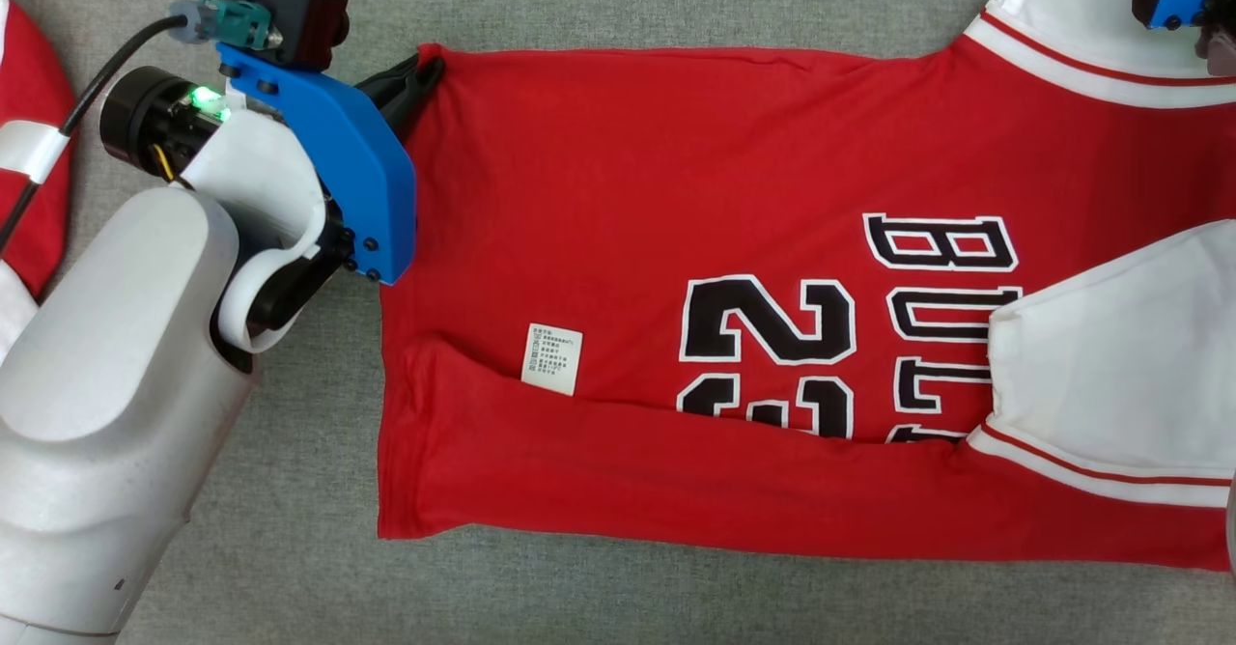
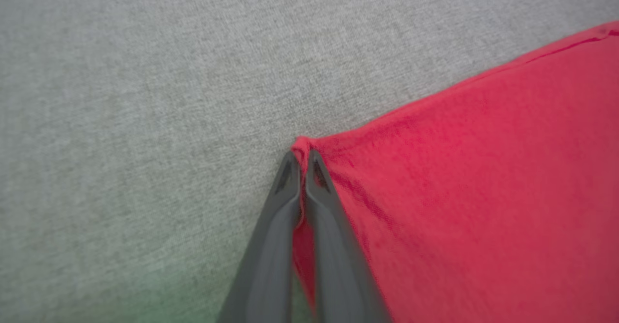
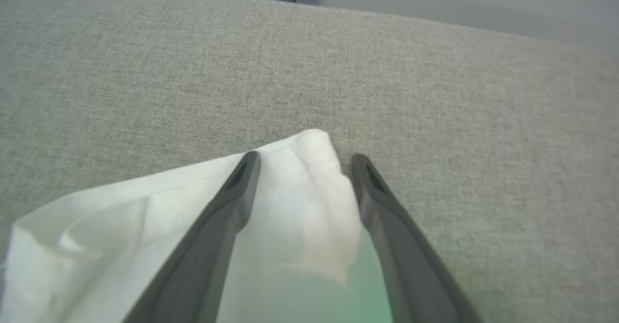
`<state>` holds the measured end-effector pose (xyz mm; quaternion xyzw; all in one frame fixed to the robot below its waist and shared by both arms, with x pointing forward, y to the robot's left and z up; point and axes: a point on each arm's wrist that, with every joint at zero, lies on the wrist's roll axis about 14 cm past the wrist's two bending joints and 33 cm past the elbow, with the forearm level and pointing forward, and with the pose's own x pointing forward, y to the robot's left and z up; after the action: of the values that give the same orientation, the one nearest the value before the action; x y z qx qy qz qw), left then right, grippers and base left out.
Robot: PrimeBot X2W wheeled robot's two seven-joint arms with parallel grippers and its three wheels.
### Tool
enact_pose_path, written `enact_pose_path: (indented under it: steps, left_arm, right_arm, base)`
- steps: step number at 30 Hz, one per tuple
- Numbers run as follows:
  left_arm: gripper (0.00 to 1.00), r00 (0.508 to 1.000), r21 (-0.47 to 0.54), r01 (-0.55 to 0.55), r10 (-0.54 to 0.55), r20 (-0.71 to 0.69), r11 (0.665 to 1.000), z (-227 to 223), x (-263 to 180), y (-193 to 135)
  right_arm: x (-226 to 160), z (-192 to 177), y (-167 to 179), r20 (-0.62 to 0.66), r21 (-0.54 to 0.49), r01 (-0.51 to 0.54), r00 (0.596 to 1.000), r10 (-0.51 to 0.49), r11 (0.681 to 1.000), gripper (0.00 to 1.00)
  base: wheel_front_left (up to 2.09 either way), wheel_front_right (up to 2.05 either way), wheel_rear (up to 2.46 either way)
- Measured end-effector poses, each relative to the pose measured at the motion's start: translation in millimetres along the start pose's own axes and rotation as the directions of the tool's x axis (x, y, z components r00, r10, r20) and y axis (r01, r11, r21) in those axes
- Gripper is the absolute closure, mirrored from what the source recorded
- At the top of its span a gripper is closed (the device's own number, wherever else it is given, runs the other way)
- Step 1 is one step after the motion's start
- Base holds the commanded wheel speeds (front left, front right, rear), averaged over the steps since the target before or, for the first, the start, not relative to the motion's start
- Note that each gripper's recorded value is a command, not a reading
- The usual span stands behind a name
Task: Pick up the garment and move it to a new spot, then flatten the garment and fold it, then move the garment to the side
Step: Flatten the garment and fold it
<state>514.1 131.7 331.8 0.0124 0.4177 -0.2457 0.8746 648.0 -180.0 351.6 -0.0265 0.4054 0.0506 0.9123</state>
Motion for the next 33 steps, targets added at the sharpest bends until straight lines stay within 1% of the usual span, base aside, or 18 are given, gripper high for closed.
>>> enact_pose_path:
  steps: [1,4,6,9,13,19,22,26,33]
  left_arm:
    - [1.0,1.0,0.001,0.002,-0.002,0.001,1.0,0,0,-1]
    - [1.0,1.0,0.008,0.0,0.0,0.01,1.0,1,1,1]
    - [1.0,0.999,0.016,-0.019,0.019,0.027,1.0,3,1,5]
    - [1.0,0.997,0.0,-0.044,0.044,0.067,0.999,8,0,9]
    - [1.0,0.99,-0.01,-0.073,0.073,0.122,0.997,15,-5,11]
    - [1.0,0.978,-0.022,-0.065,0.068,0.199,0.998,17,-22,3]
    - [1.0,0.965,-0.003,-0.061,0.059,0.257,0.998,21,-33,-3]
    - [1.0,0.944,0.008,-0.029,0.024,0.328,1.0,21,-46,-19]
    - [1.0,0.904,0.021,-0.015,0.005,0.428,1.0,19,-67,-36]
  right_arm:
    - [0,0,0,-0.002,0.0,0.001,1.0,-0.001,1.0,1.0]
    - [-3,1,-2,0.003,-0.006,0.005,1.0,-0.005,1.0,1.0]
    - [-6,5,-3,0.033,-0.011,0.009,0.999,-0.009,1.0,1.0]
    - [-13,14,-4,0.088,-0.011,0.007,0.996,-0.006,1.0,1.0]
    - [-28,34,-2,0.184,-0.004,-0.009,0.983,0.009,1.0,1.0]
    - [-55,43,10,0.282,0.01,-0.067,0.957,0.061,0.998,1.0]
    - [-71,39,16,0.318,0.04,-0.114,0.943,0.096,0.993,1.0]
    - [-93,28,21,0.349,0.079,-0.177,0.927,0.139,0.981,1.0]
    - [-135,-1,7,0.378,0.126,-0.207,0.914,0.146,0.97,1.0]
  base:
    - [0.0,0.0,0.0]
    - [0.0,0.0,0.0]
    - [0.0,0.0,0.0]
    - [0.0,0.0,0.0]
    - [0.0,0.0,0.0]
    - [0.0,0.0,0.0]
    - [0.0,0.0,0.0]
    - [0.0,0.0,0.0]
    - [0.0,0.0,0.0]
